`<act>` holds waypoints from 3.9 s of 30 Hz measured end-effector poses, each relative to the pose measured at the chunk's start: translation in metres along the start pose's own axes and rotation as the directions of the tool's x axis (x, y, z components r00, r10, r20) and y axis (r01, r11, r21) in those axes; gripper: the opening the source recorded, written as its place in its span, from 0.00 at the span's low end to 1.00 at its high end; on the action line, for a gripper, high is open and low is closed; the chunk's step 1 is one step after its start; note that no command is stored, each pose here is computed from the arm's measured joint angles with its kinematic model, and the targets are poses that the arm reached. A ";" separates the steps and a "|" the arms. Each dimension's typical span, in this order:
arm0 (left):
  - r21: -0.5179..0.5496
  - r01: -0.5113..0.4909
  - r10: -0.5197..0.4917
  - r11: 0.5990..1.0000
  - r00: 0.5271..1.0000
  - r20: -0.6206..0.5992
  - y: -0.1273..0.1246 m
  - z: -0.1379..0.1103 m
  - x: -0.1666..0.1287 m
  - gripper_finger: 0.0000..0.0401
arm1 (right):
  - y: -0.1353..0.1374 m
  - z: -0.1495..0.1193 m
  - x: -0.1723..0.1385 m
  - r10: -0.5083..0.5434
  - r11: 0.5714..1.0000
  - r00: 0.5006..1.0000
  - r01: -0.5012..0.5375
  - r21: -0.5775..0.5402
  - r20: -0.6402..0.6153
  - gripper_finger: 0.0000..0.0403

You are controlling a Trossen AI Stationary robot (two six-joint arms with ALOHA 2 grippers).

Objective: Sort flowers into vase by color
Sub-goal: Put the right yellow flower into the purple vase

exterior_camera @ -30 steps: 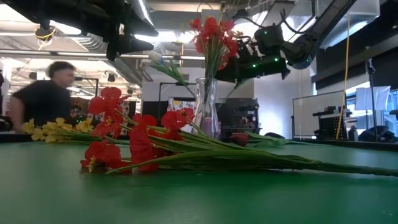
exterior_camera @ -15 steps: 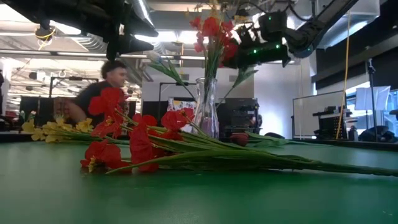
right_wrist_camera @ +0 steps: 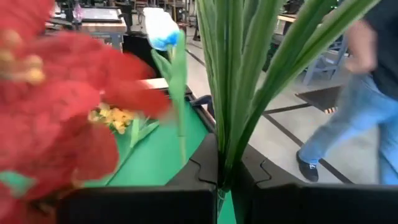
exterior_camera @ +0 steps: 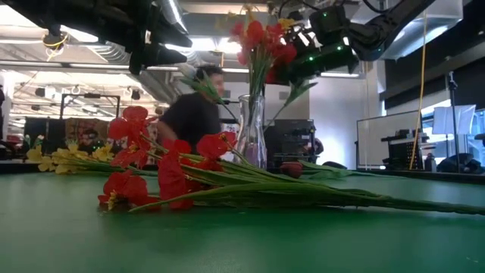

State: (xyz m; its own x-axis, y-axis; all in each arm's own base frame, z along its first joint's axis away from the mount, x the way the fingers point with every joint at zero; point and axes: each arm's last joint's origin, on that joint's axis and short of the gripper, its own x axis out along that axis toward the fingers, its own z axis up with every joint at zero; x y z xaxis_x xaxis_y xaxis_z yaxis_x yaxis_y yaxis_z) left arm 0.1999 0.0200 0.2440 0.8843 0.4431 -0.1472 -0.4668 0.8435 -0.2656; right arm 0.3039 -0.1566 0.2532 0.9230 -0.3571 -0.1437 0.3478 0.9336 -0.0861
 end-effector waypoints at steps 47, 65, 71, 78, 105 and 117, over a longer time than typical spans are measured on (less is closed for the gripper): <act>-0.017 -0.003 0.003 1.000 1.000 -0.010 0.000 -0.001 0.000 0.51 | 0.008 -0.025 0.029 -0.033 0.999 0.996 0.030 0.038 0.086 0.03; -0.016 -0.004 0.004 1.000 1.000 -0.011 0.000 -0.001 0.000 0.51 | 0.009 -0.052 0.044 -0.033 0.999 0.997 0.032 0.012 0.063 0.03; -0.017 -0.005 0.004 1.000 1.000 -0.013 0.000 -0.001 0.000 0.51 | 0.009 -0.052 0.044 -0.028 0.999 0.998 0.030 -0.020 0.063 0.03; -0.019 -0.005 0.004 1.000 1.000 -0.013 0.000 -0.001 0.000 0.51 | 0.010 -0.052 0.044 -0.007 0.997 0.998 0.012 -0.078 0.065 0.03; -0.019 -0.005 0.004 1.000 1.000 -0.013 0.000 -0.001 0.000 0.51 | -0.029 -0.068 0.039 -0.066 0.991 0.995 0.057 -0.120 -0.070 0.02; -0.020 -0.005 0.005 1.000 1.000 -0.013 0.000 -0.001 0.000 0.51 | -0.029 -0.072 0.038 -0.054 0.993 0.993 0.041 -0.112 -0.109 0.02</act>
State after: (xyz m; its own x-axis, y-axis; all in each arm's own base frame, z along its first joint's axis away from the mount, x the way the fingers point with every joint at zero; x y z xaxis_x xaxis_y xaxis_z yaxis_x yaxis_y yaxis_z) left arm 0.1997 0.0200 0.2426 0.8819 0.4431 -0.1610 -0.4714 0.8351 -0.2836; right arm 0.3175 -0.1992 0.1789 0.8795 -0.4078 -0.2454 0.3652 0.9089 -0.2014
